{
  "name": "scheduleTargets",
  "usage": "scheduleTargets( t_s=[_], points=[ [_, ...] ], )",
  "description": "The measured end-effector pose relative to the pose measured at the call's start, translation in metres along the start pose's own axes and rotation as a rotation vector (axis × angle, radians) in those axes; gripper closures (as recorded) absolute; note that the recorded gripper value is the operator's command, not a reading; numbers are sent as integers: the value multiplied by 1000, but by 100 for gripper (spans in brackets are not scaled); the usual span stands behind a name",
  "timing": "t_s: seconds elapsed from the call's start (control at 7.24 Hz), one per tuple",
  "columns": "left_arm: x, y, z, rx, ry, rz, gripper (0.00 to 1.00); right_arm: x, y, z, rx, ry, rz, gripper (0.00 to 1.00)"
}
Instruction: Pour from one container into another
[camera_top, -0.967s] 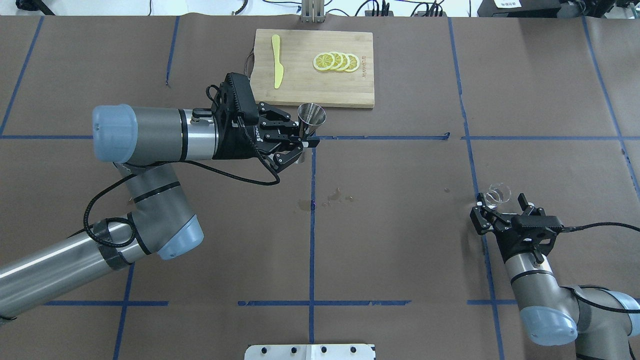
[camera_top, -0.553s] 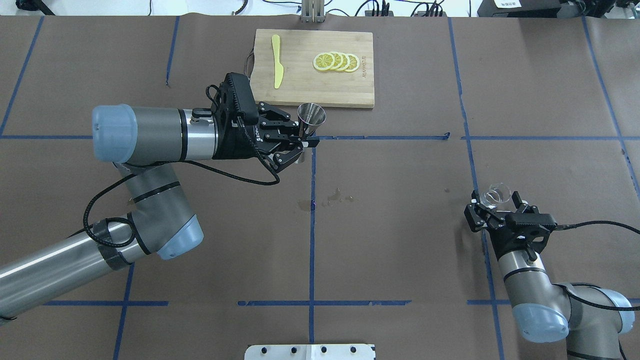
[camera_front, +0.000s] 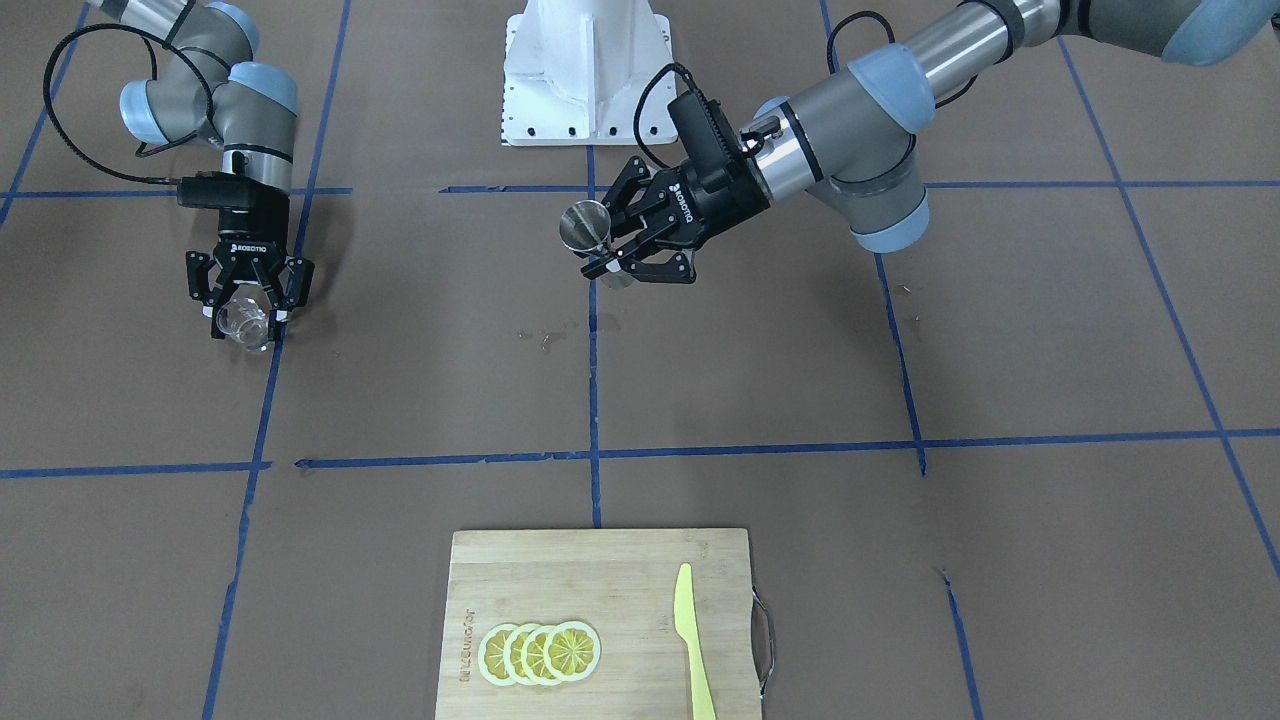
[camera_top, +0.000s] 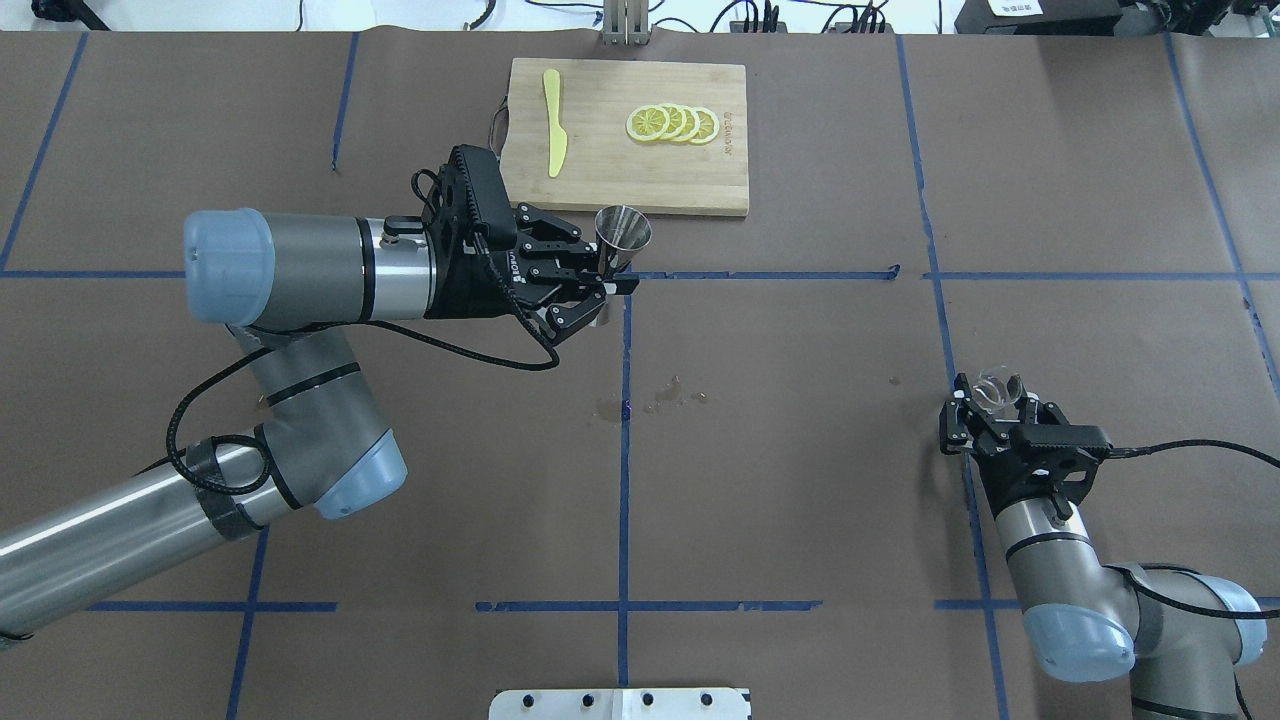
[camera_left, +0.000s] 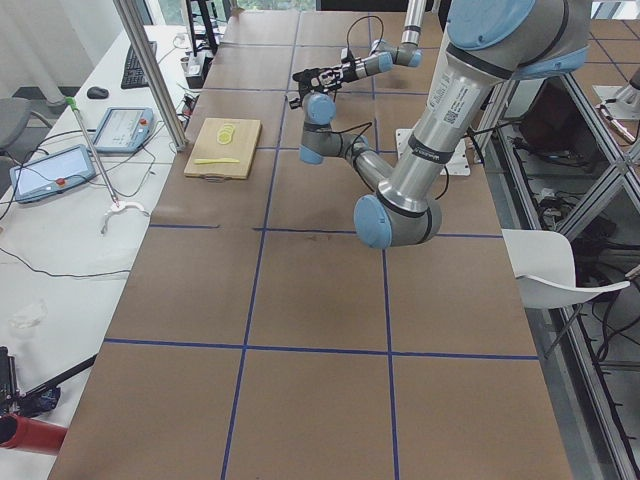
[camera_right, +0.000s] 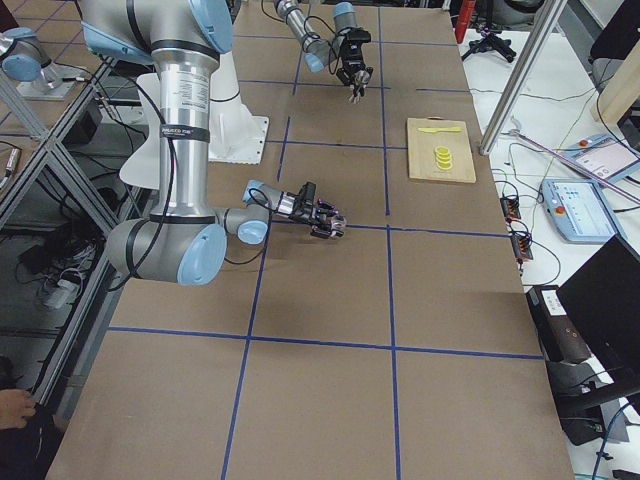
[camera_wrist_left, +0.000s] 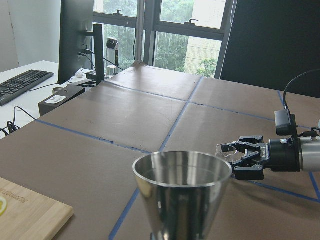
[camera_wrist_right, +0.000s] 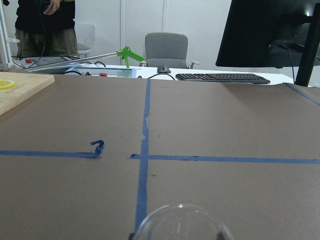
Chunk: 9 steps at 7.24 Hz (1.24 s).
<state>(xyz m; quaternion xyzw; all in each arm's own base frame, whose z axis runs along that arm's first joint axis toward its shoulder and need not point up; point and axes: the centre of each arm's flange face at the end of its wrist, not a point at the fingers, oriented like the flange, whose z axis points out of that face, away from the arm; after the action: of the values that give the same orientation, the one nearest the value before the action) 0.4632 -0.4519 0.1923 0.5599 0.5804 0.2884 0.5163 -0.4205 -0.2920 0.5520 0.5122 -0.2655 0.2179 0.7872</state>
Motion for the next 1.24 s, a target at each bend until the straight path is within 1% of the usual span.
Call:
scheduleTargets(
  t_s=[0.14,0.28,0.41,0.69,1.24],
  points=[
    [0,0,0,0,-1,0,100,1,0,0,0,1,-1,75],
    [0,0,0,0,-1,0,100,1,0,0,0,1,-1,86],
    [0,0,-1,0,0,0,100,1,-1,0,1,1,1,100],
    [0,0,-1,2,0,1,100,0,-8,1,19,-1,15,100],
    [1,-1,-2,4,1,2,100,-9,-46,-3,63,-22,87,100]
  ],
)
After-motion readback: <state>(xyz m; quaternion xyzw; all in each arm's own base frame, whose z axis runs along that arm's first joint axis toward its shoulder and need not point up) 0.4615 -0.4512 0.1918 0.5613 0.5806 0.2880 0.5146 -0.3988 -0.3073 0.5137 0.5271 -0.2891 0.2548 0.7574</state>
